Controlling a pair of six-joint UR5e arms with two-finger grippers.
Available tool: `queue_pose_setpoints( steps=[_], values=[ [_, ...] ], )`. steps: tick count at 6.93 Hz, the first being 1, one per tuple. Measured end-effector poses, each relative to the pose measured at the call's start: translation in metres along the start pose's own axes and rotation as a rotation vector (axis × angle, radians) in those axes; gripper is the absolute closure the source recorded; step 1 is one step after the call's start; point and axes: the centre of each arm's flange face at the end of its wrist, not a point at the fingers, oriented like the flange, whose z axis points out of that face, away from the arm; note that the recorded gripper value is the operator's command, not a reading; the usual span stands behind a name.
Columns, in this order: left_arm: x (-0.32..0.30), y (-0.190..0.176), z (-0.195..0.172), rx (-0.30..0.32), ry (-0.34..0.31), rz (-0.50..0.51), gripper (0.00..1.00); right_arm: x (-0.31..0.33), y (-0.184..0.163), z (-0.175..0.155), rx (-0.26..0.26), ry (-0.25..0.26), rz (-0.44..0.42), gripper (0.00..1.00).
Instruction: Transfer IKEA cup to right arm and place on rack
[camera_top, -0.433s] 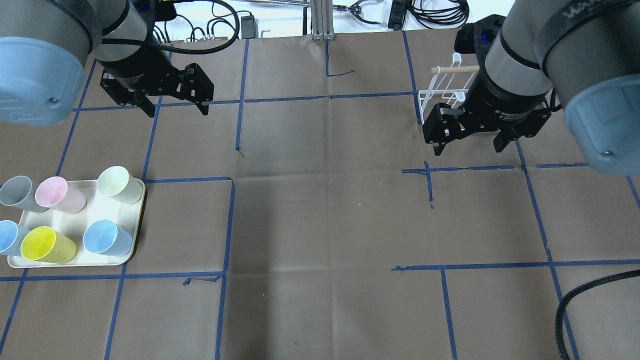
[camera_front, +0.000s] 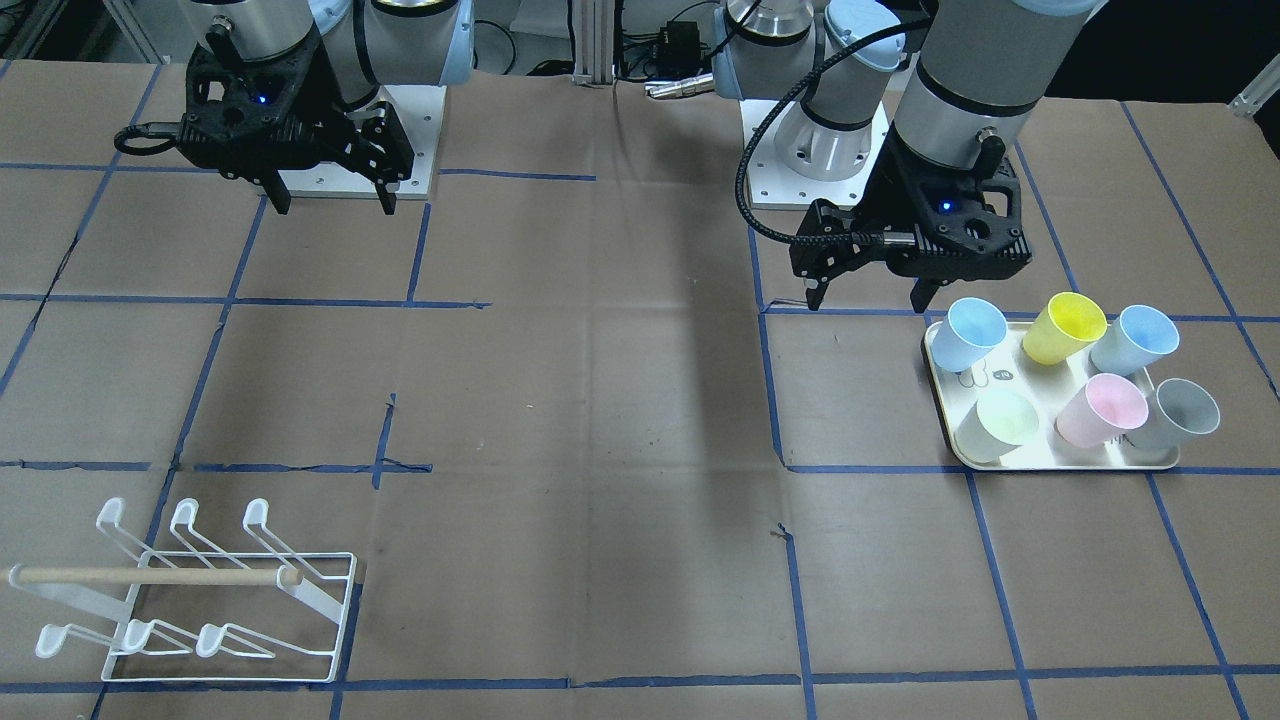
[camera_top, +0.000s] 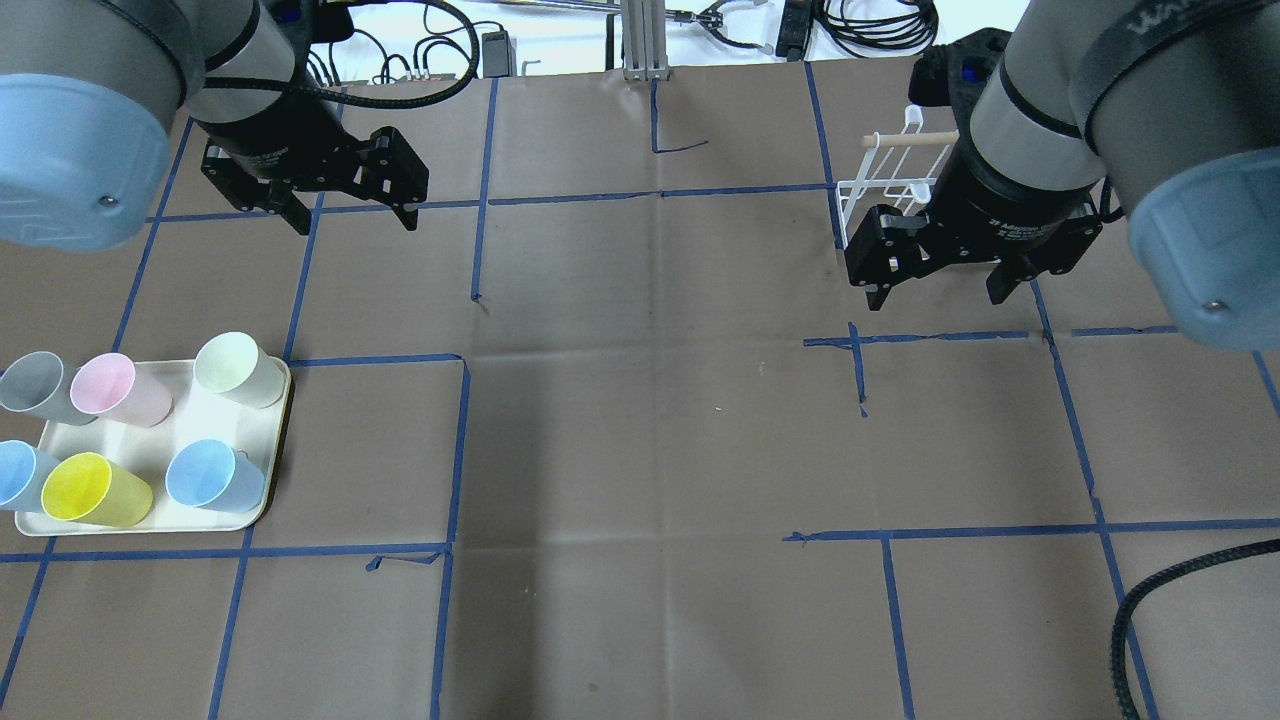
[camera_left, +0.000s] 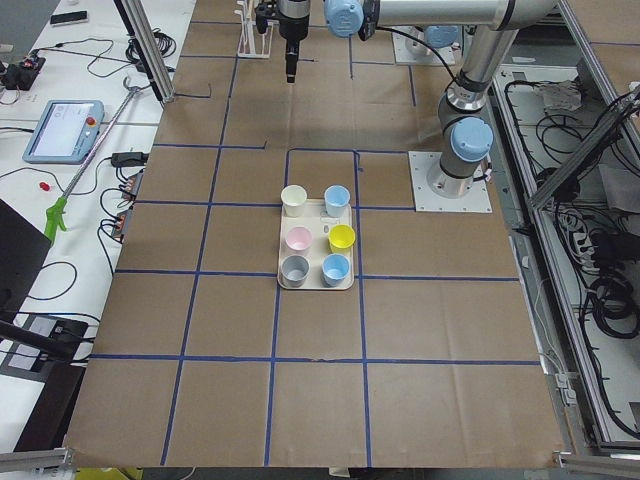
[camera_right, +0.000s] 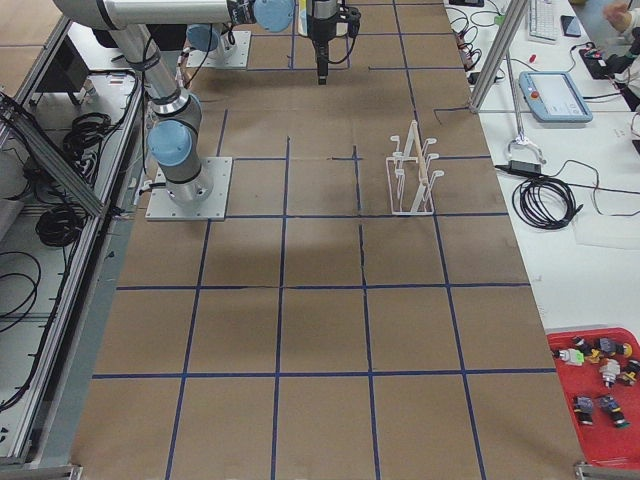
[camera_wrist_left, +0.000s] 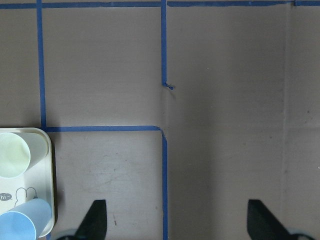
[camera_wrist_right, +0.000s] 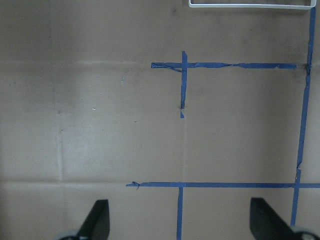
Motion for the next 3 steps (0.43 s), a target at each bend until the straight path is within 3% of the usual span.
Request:
queue_pose_setpoints(
  steps=[3],
  values=[
    [-0.0003,-0.0006,0.0008,-0.001,0.002,0.000,0.00,-0.0001,-0.0001,-0.0006,0.001,-0.001,0.001,0.00]
  ],
)
